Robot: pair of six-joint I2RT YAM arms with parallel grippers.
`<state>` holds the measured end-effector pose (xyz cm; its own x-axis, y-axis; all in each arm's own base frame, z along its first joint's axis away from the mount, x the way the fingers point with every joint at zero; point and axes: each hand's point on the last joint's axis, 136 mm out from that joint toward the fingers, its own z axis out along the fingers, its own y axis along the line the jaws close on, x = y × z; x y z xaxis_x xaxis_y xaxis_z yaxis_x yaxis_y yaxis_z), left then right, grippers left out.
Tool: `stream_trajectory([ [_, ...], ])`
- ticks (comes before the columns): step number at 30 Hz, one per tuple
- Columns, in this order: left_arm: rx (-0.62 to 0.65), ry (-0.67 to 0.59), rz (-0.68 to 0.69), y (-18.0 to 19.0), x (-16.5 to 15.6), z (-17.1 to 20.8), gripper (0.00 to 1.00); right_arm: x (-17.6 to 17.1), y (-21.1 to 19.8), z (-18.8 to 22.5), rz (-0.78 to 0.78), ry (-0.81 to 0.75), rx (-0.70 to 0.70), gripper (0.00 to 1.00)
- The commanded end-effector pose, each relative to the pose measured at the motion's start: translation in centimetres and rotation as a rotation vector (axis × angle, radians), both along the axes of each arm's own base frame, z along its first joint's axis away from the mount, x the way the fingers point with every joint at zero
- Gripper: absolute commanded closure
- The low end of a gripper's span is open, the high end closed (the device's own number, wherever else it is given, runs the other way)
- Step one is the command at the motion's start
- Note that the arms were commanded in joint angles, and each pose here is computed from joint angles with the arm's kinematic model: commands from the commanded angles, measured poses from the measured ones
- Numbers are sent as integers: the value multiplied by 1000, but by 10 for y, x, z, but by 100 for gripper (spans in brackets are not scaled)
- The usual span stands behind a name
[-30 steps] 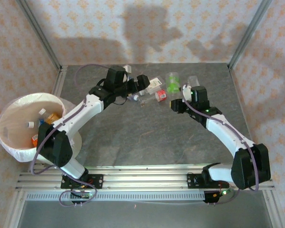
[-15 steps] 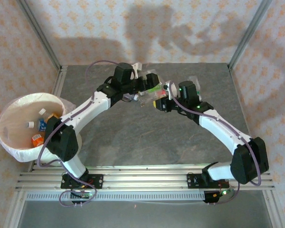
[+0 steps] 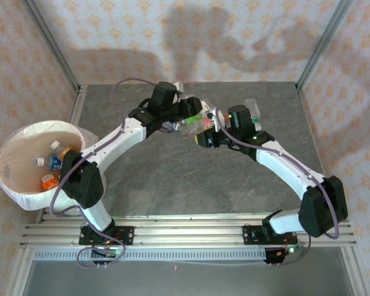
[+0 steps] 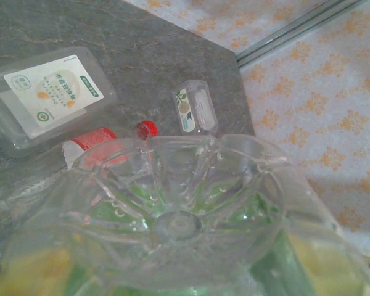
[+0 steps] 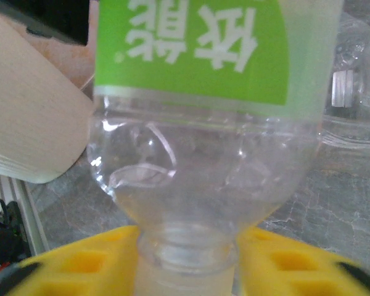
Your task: Put the plastic bottles in the bin
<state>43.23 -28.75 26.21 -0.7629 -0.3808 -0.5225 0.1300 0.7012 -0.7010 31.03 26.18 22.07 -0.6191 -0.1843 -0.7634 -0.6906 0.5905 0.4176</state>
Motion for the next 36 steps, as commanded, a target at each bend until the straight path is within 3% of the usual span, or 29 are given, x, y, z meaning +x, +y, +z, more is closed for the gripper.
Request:
stream_trajectory([
  [1,4,-24,2,2,-1,7,43,0,2,24,6,-50,26,30],
  [5,14,-44,21,7,-1,13,46,2,-4,27,-36,-58,13,15],
  [7,23,-48,34,10,-1,14,48,2,-6,29,-43,-66,12,1],
  [11,38,-54,58,19,-1,16,48,7,-16,35,-113,-104,1,1],
  [17,95,-73,85,43,-6,26,48,19,-56,30,-348,-154,-85,1],
  [26,205,-127,184,94,-19,55,47,22,-99,37,-610,-239,-36,1],
  [31,301,-170,212,116,-34,78,47,27,-108,37,-668,-254,-52,1],
  [36,385,-218,320,152,-52,103,47,30,-103,33,-632,-263,-75,1],
])
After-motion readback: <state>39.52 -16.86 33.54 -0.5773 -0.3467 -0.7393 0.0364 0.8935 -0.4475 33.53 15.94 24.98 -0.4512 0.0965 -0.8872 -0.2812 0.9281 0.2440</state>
